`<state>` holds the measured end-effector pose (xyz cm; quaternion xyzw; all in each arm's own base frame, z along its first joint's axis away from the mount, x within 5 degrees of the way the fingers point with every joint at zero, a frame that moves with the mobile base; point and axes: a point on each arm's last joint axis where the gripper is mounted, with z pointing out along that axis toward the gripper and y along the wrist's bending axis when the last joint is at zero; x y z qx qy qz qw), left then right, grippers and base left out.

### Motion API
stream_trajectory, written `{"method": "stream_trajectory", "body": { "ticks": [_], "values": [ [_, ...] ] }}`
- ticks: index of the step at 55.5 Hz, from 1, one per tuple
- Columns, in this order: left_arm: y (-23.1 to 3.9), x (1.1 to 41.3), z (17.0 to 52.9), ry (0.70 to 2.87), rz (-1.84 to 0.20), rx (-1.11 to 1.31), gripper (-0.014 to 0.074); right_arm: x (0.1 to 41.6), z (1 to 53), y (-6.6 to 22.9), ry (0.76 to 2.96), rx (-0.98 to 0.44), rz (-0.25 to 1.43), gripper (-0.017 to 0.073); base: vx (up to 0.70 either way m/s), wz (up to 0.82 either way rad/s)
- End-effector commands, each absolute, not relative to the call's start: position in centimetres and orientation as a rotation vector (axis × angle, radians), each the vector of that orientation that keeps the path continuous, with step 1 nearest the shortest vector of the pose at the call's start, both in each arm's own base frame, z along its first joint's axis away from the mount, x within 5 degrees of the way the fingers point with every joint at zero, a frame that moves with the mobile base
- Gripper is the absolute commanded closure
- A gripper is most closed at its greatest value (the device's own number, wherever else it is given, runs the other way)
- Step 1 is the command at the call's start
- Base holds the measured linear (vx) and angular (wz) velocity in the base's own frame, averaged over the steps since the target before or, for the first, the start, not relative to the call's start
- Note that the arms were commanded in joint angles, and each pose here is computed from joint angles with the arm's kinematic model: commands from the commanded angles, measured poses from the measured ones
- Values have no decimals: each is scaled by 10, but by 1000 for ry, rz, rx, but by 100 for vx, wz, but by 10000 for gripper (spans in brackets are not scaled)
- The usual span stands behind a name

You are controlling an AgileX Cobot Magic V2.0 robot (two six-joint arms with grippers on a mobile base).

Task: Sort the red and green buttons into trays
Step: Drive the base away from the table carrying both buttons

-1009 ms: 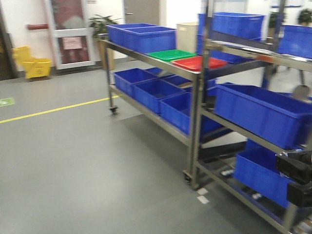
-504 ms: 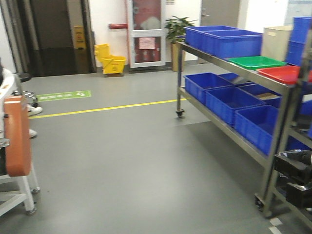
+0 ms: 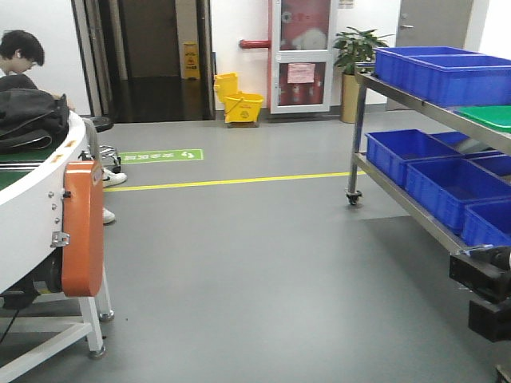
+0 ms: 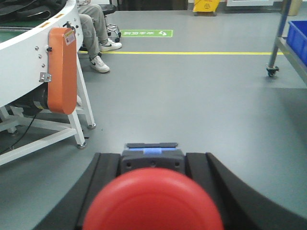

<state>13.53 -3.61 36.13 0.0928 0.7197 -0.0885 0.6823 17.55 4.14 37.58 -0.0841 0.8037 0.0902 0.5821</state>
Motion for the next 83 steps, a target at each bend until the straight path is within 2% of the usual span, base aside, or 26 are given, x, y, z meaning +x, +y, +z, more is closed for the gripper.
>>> {"method": "stream_trajectory", "body": {
  "ticks": [1,32,83],
  "values": [
    [-37,134,381,1494,-231,192,591,175,398,40,1739,-180,206,568,30,20],
    [-37,134,381,1495,-231,192,591,175,398,40,1739,-180,206,568,37,12],
    [-37,134,380,1501,-231,192,591,175,398,40,1739,-180,206,568,47,-4]
  ]
}}
